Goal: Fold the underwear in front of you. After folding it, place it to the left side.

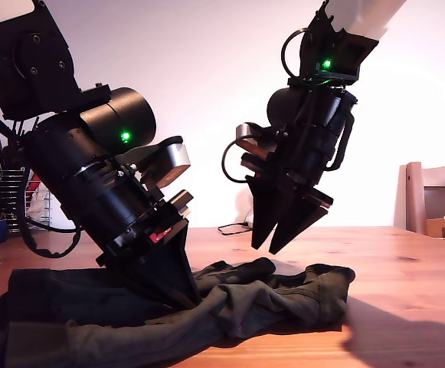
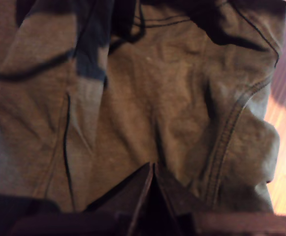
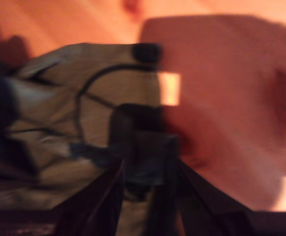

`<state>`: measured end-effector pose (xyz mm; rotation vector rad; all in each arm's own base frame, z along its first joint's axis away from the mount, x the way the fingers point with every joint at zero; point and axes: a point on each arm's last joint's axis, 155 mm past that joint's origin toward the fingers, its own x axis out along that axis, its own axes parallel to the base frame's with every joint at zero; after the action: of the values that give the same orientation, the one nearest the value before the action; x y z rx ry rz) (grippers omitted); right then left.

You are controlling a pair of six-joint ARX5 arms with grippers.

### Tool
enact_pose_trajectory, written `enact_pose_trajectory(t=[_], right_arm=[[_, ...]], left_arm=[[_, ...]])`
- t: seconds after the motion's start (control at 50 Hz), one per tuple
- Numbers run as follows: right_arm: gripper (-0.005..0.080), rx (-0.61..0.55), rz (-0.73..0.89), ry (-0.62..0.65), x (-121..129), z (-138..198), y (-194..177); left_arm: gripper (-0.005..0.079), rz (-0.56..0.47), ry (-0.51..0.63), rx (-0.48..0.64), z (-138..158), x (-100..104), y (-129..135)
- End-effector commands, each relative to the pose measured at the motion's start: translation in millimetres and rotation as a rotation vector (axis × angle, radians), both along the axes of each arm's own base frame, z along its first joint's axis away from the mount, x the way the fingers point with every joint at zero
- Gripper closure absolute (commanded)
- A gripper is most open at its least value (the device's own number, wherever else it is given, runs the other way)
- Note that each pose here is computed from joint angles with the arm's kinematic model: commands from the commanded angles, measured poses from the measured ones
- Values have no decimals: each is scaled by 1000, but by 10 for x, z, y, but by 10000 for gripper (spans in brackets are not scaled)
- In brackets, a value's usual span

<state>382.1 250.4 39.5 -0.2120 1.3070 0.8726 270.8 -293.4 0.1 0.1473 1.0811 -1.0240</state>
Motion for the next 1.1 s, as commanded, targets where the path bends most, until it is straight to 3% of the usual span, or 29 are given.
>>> enact_pose_trajectory(t=[0.0, 0.42, 0.94, 1.08], right_arm=[[478, -18, 1, 62, -67, -243, -11], [738, 16, 13, 53, -78, -240, 154], [757, 101, -100, -48, 292, -95, 367], [763, 71, -131, -61, 343, -110, 317]], left_arm=[[766, -9, 70, 52, -256, -159, 76], [766, -9, 73, 54, -260, -165, 80], [766, -30, 88, 57, -268, -221, 91], [766, -29, 88, 56, -265, -218, 94]])
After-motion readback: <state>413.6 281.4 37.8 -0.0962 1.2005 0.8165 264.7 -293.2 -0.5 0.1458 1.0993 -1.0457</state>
